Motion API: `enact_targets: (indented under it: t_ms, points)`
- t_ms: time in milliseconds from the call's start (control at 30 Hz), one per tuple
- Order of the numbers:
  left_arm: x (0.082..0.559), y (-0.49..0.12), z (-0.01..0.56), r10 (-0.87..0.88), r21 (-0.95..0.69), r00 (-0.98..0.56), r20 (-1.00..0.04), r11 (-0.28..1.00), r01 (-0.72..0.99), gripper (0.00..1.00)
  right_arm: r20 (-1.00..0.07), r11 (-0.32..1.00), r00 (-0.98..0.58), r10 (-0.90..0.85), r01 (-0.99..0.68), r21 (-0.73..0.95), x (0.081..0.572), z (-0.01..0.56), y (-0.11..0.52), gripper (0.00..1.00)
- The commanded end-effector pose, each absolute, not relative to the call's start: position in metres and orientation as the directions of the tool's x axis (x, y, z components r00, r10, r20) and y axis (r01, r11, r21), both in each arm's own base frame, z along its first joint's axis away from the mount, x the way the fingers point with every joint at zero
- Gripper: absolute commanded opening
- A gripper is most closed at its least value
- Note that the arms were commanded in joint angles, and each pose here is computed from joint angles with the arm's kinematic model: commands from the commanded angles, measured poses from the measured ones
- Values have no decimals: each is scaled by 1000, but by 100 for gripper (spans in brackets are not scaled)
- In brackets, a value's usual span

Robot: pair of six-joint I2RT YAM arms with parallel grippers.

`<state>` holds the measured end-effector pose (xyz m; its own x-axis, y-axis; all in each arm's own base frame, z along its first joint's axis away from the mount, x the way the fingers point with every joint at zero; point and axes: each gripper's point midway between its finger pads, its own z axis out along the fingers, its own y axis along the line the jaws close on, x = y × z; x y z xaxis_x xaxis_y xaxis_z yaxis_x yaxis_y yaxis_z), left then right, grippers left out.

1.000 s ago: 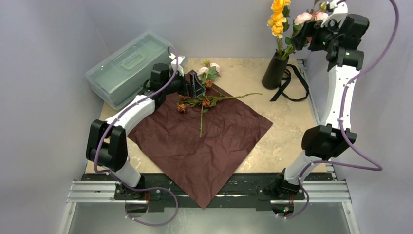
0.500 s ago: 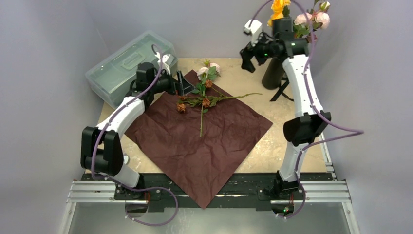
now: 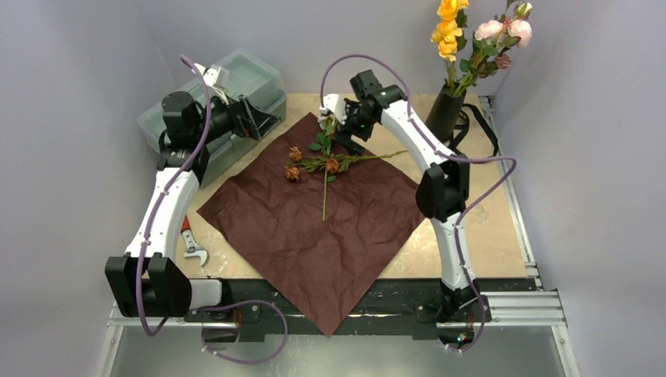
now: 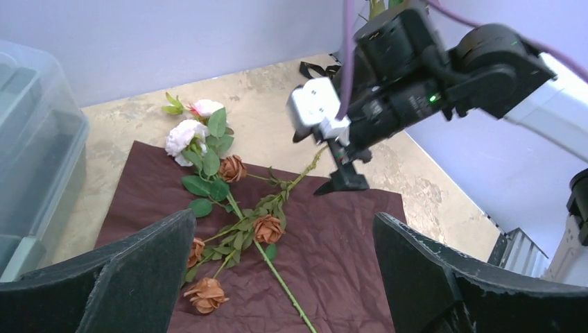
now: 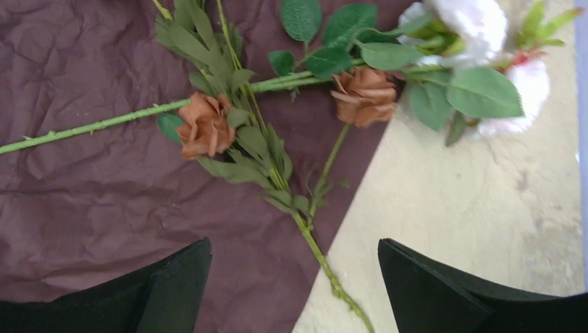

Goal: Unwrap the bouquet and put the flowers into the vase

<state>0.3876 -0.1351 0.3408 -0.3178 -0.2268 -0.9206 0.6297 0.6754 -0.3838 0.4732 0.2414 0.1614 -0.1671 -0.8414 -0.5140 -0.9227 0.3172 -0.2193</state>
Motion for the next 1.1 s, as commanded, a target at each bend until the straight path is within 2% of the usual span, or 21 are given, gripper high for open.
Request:
enact_targets:
  t_ms: [0, 233, 400, 733, 867, 1067]
  points:
    - [377, -124, 365, -219, -331, -250, -943, 691, 643, 99, -454, 244, -86, -887, -921, -303, 479, 154, 254, 93]
    - [366, -121, 358, -220, -348, -276, -936, 707, 615, 99, -370, 163, -43, -928, -939, -302, 478, 109, 266, 87]
    - [364, -120, 349, -217, -360, -300, -929, 712, 603, 99, -350, 124, -10, -937, -944, -305, 480, 87, 273, 78]
    - [366, -119, 342, -210, -368, -319, -924, 715, 595, 98, -312, 63, 32, -949, -955, -289, 479, 48, 283, 68]
    - [365, -119, 337, -206, -370, -328, -922, 717, 590, 98, -300, 42, 51, -952, -954, -295, 479, 43, 281, 58]
    - [367, -118, 333, -201, -366, -329, -923, 724, 585, 98, -311, 6, 87, -947, -959, -285, 470, 44, 281, 37]
